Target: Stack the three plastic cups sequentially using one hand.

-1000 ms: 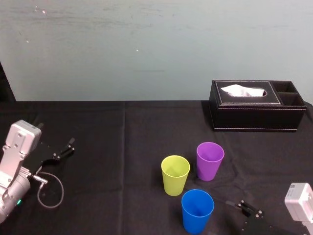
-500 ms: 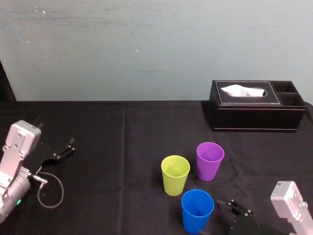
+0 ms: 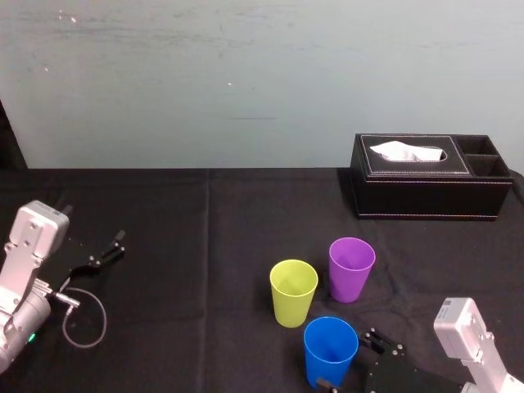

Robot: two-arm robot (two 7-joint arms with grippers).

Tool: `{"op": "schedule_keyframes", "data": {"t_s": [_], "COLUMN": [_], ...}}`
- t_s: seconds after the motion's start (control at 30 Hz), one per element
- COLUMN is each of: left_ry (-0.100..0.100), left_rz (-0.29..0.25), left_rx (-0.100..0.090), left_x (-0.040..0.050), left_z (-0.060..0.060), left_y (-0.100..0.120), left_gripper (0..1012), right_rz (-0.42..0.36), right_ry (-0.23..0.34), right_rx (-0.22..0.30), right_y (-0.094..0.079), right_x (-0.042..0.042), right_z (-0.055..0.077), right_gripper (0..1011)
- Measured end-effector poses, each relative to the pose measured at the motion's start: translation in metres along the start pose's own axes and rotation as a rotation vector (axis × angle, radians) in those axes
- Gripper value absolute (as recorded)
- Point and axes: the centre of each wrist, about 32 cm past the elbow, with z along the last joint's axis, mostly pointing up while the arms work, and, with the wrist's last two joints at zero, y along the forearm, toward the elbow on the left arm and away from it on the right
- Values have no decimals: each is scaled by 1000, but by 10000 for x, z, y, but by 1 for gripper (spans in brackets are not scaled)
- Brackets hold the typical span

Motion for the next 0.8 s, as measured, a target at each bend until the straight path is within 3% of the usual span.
{"op": "schedule_keyframes", "data": {"t_s": [0.5, 0.8], "left_ry": [0, 0], "left_rz": [0, 0], "left_rx": [0, 0], "left_x": [0, 0], "left_z": [0, 0], "left_y": [0, 0], "left_gripper": [1000, 1000], "right_rz": [5, 4], "right_ry": [6, 5], "right_rx": [2, 1], "right_y": [154, 148], "right_x": [-10, -9], "right_z": [13, 12], "right_gripper": [1003, 1003]}}
